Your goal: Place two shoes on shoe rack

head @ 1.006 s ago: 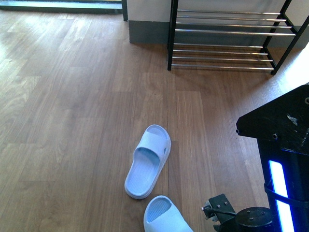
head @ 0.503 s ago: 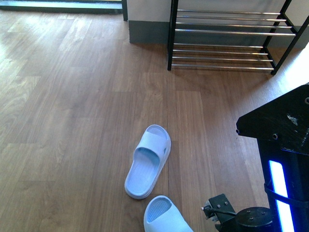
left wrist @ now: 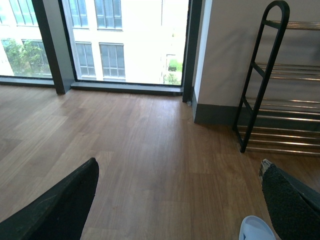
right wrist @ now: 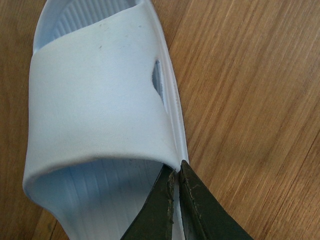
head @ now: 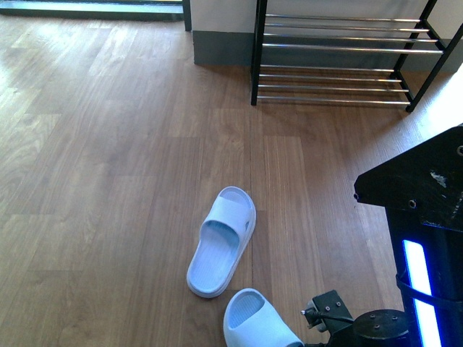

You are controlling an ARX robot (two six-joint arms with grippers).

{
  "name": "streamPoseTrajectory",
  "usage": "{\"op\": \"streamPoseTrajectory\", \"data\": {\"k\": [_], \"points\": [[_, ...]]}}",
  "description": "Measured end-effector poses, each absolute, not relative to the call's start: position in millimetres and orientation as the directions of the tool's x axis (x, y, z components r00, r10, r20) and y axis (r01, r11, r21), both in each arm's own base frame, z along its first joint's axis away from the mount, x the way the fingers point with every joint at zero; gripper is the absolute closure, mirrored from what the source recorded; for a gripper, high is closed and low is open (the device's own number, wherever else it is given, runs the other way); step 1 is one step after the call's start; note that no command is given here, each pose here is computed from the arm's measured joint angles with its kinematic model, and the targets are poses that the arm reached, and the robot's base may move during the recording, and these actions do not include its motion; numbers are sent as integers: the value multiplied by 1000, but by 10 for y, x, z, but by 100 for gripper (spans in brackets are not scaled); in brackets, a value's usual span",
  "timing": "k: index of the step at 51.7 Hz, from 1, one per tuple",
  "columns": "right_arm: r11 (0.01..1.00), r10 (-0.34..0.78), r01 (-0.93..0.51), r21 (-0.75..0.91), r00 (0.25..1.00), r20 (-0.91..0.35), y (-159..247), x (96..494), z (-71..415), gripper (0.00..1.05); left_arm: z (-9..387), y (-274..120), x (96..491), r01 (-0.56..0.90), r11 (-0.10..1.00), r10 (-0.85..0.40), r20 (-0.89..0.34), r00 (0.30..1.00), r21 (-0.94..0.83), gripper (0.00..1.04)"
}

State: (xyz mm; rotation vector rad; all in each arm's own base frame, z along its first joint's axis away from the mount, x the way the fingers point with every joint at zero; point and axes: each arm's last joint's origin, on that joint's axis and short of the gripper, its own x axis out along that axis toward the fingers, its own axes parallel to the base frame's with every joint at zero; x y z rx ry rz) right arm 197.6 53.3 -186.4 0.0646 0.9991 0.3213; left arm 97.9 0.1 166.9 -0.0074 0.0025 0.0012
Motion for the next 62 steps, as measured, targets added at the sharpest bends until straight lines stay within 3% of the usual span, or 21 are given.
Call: {"op": "streamPoseTrajectory", "data": {"k": [46, 54, 62], "points": [[949, 302, -240, 206, 496, -814, 535, 1975, -1863, 104, 1669, 1, 979, -1, 1000, 1, -2, 1000, -7, 9], [949, 302, -240, 205, 496, -814, 535, 1976, -1863, 83, 1669, 1, 979, -1, 1000, 1, -2, 1000, -7, 9], [949, 302, -240, 205, 496, -814, 535, 1976, -1863, 51, 1669, 1, 979, -1, 1000, 1, -2, 1000, -7, 9]]}}
